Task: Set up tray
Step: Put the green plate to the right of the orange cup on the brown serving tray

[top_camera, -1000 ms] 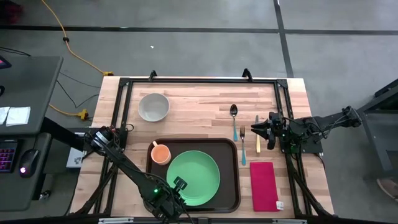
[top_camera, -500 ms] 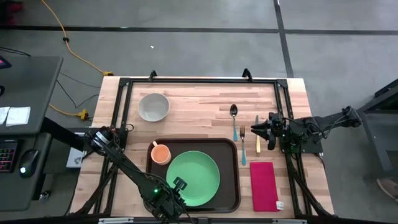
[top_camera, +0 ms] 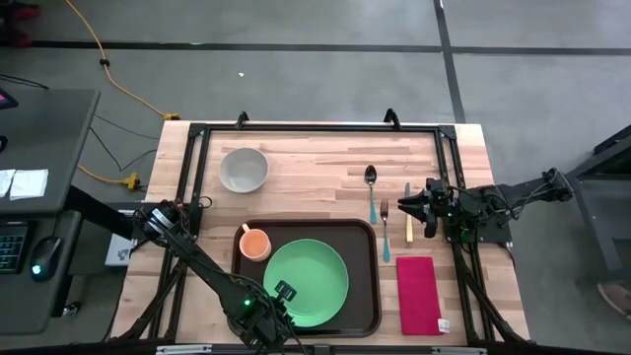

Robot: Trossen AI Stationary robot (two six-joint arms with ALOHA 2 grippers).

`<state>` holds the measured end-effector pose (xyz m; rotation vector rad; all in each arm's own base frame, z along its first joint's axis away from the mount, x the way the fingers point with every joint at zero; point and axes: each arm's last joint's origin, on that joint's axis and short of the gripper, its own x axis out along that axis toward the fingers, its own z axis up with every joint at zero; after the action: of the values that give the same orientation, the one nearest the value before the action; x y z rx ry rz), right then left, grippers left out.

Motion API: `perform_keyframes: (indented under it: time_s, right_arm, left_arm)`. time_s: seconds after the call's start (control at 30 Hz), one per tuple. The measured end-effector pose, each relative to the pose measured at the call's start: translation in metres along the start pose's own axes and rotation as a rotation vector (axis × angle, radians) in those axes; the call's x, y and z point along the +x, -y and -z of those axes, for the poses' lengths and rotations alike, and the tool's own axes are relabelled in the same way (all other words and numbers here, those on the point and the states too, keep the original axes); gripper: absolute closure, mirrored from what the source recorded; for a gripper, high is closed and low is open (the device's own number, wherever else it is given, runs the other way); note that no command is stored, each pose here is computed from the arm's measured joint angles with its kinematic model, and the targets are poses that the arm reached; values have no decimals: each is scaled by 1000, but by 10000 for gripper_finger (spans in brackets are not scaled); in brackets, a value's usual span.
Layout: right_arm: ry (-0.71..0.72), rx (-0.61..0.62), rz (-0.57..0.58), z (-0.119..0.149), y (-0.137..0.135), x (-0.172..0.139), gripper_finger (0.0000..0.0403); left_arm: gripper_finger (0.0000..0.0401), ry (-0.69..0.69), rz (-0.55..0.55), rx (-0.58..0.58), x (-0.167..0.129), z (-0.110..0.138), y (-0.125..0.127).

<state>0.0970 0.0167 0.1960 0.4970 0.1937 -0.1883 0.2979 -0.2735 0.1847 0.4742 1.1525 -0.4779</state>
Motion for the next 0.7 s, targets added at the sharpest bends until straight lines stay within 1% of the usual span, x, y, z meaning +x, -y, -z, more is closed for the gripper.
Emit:
perform_keyframes:
  time_s: [0.37, 0.53, 0.7]
  right_arm:
    - [0, 0, 0, 0, 0, 0, 320]
    - [1, 1, 0, 0, 0, 0, 320]
    - [0, 1, 0, 0, 0, 0, 320]
  left_arm:
    - [255, 0, -1, -1, 0, 0, 0]
    - [249, 2, 4, -1, 0, 0, 0]
    - [251, 3, 49, -2, 0, -1, 1]
